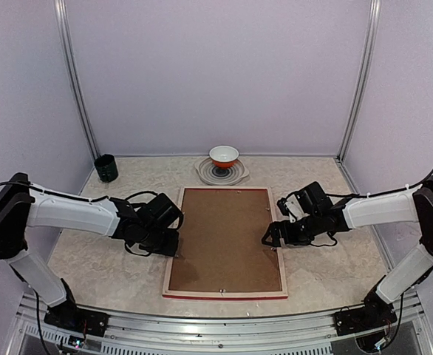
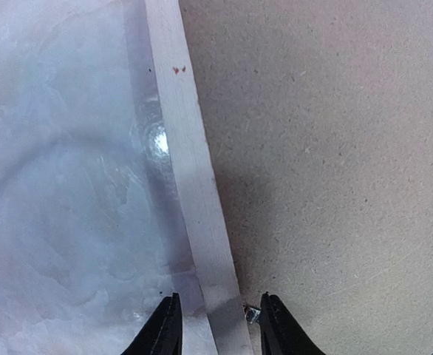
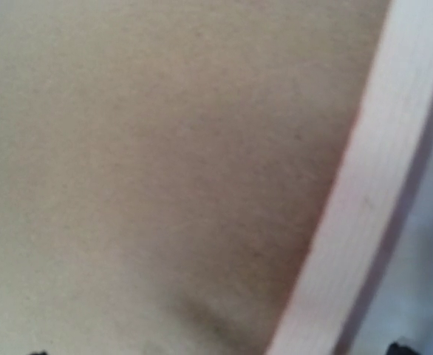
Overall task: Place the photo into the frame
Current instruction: Press the fastener onto the backboard.
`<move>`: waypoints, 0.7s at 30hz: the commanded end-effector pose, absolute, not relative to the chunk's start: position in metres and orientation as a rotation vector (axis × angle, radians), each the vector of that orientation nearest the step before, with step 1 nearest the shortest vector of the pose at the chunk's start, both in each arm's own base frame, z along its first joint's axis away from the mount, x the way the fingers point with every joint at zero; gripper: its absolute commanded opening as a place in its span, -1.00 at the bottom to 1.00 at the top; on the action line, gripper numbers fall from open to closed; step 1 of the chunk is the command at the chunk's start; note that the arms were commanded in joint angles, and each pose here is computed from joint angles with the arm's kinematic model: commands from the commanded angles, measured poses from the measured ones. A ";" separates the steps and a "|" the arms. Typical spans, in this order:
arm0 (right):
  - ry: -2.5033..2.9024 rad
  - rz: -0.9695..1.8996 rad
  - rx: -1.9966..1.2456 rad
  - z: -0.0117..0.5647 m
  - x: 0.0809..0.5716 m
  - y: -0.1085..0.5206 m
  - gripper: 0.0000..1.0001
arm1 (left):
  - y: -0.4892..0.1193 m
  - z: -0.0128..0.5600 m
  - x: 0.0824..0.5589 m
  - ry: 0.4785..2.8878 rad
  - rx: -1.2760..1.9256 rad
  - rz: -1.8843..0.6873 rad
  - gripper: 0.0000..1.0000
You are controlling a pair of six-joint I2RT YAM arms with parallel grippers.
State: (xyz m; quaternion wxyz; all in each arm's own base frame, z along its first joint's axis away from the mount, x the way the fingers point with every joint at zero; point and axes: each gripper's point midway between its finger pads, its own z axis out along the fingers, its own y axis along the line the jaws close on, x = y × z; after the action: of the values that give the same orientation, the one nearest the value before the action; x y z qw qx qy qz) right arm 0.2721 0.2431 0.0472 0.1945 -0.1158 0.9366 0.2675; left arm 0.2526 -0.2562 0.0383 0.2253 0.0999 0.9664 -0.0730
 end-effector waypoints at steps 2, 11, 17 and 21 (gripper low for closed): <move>2.583 0.653 -0.335 0.067 0.285 0.237 0.98 | -0.260 0.092 0.269 2.530 0.211 -0.249 -0.10; 2.514 0.618 -0.287 0.101 0.321 0.218 0.98 | -0.260 0.100 0.294 2.508 0.196 -0.289 0.16; 2.476 0.551 -0.332 0.127 0.352 0.207 0.98 | -0.260 0.073 0.312 2.550 0.201 -0.252 0.18; 2.453 0.483 -0.398 0.140 0.379 0.211 0.98 | -0.267 0.063 0.319 2.563 0.209 -0.274 0.18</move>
State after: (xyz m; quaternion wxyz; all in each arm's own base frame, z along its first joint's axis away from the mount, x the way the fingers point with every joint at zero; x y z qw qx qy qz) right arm 0.3592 0.2135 0.1370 0.2999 -0.1173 0.9213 0.2179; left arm 0.3048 -0.2512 0.0589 0.2631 0.0680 0.9592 -0.0780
